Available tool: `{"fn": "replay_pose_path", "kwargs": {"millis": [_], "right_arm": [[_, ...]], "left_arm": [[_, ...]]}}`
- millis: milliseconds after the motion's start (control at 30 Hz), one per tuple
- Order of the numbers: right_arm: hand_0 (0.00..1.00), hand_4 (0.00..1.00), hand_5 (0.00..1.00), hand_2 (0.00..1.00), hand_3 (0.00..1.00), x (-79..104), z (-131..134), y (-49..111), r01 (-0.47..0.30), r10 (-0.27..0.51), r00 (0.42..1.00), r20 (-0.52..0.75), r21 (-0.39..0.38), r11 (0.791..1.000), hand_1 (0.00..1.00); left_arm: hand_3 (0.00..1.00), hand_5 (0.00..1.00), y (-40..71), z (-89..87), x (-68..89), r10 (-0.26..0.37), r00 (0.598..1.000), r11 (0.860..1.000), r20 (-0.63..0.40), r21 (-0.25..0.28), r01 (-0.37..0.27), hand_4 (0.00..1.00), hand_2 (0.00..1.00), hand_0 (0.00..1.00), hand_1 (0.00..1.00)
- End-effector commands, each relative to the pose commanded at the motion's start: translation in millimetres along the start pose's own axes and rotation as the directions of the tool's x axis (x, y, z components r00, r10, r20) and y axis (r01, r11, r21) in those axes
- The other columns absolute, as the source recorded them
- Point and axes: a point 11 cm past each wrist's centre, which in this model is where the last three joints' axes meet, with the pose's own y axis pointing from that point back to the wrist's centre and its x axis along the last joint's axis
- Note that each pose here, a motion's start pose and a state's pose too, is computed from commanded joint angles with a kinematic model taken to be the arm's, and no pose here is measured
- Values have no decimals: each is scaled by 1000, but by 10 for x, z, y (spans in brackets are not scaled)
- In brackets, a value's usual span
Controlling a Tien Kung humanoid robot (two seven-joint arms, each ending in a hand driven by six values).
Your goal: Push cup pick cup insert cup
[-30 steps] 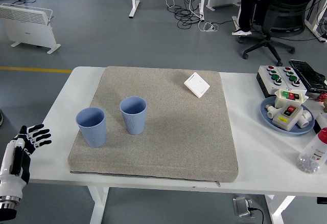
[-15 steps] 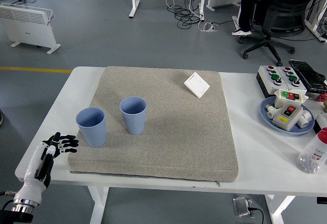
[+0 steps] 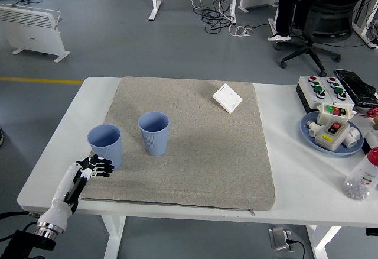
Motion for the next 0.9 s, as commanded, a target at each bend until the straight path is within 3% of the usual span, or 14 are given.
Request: {"fn": "replay_pose_path", "kwargs": {"millis": [33,500,900], "right_arm": [[775,134,501,746,576,-1,1,0,0,0,1000,0,0,1000,699],[774,134,499,745,575,-8,24,-3,-1,1,1000,-4,-6,1000,698],[774,134,501,743,575,-12,21,-2,-1,1,1000,-2,-6,1000,697]], "left_arm": [[519,998,-8,1,-3,-1,1000,1000,2,-1,1,576,540,537,577],[521,998,-171,-46,5,-42,998,999,51,20,41,575,543,561,584],[517,998,-206,-126,85,-65,994,997,88,51,61,580,544,584,575]]}}
